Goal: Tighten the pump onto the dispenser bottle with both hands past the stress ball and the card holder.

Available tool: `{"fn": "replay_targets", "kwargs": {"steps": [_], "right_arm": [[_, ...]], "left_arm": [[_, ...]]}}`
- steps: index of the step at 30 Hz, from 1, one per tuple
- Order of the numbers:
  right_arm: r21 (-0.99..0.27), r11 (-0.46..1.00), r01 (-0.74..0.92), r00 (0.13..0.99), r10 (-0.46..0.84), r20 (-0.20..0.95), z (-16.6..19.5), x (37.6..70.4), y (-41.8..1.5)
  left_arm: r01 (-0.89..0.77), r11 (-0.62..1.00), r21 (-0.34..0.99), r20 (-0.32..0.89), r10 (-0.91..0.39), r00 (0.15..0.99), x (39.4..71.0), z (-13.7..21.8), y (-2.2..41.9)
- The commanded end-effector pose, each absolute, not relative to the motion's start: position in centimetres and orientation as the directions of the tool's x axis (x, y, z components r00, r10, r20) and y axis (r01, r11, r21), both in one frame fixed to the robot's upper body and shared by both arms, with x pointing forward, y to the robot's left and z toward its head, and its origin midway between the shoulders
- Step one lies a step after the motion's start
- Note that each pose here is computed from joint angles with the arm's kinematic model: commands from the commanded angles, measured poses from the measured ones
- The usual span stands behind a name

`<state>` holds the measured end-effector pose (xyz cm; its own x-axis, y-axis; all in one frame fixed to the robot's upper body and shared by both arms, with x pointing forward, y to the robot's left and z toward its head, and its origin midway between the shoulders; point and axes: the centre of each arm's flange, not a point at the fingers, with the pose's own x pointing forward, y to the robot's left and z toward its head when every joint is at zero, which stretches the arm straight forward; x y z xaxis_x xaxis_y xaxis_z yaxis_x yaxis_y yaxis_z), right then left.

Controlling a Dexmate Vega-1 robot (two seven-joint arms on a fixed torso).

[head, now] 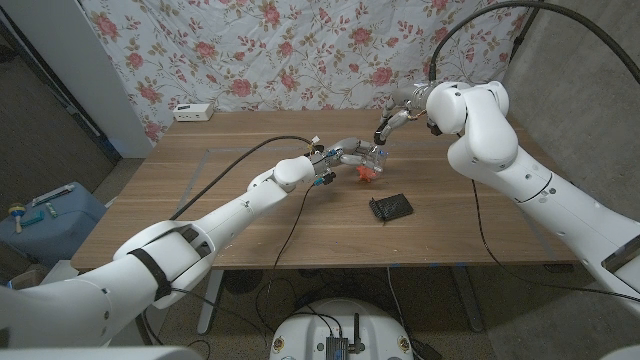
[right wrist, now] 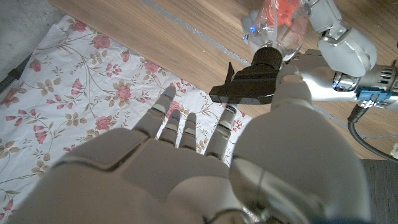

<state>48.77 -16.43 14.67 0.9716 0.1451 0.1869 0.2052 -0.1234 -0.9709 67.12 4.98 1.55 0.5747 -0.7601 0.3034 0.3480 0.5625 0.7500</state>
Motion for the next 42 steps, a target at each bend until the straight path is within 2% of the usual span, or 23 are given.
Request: {"fn": "replay_targets", "kwargs": {"steps": [1, 21, 42], "right_arm": [[-0.972, -0.101, 0.211, 0.972, 0.127, 0.198, 14.6, 49.0, -16.5], [-0.968, -0.110, 0.224, 0.973, 0.082, 0.216, 14.3, 48.8, -15.7], [-0.948, -0.132, 0.289, 0.957, 0.030, 0.288, 14.0, 48.1, -14.9]], "left_arm": [[0.345, 0.562, 0.752, 0.305, -0.760, 0.574, 67.1, 1.6, 4.8], [0.327, 0.552, 0.767, 0.308, -0.764, 0.567, 66.5, 1.5, 4.8], [0.321, 0.549, 0.771, 0.315, -0.768, 0.557, 66.3, 1.6, 4.8]]}}
